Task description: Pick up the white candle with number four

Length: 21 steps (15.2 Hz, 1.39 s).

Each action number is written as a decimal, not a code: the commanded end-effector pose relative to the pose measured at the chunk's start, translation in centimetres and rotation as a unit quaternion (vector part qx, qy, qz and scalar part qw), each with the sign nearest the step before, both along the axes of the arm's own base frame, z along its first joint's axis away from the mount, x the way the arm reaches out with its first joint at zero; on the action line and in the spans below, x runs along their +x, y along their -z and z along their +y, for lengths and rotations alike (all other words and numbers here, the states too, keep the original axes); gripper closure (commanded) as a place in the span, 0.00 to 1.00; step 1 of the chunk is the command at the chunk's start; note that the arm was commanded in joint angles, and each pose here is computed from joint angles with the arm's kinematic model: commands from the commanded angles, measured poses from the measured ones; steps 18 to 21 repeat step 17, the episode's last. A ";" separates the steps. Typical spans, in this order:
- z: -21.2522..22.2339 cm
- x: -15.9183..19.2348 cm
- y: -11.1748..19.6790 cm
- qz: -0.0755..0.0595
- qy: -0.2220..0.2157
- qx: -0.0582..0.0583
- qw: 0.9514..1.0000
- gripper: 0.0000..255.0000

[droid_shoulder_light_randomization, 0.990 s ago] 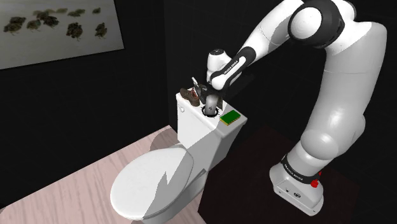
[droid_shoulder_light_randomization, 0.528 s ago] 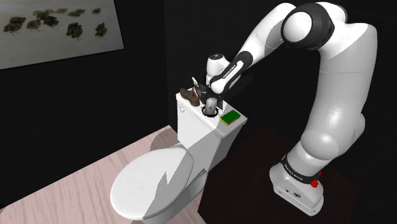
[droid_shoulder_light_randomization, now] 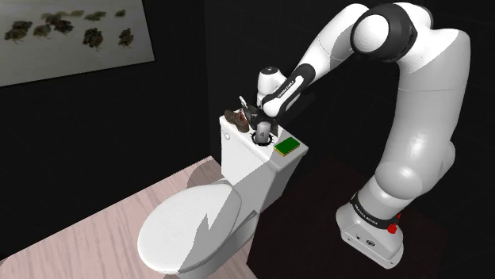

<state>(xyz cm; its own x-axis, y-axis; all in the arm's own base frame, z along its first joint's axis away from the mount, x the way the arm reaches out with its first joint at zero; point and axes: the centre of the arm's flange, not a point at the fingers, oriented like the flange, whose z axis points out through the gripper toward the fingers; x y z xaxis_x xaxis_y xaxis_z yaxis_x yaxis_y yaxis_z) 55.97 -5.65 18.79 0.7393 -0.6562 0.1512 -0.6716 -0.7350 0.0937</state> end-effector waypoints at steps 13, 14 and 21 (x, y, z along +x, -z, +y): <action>-0.1 -0.1 -6.8 0.001 0.000 0.000 1.000 1.00; -0.1 -0.1 -7.3 0.001 0.000 0.000 1.000 1.00; -0.1 -0.1 -7.9 0.001 0.000 0.000 1.000 1.00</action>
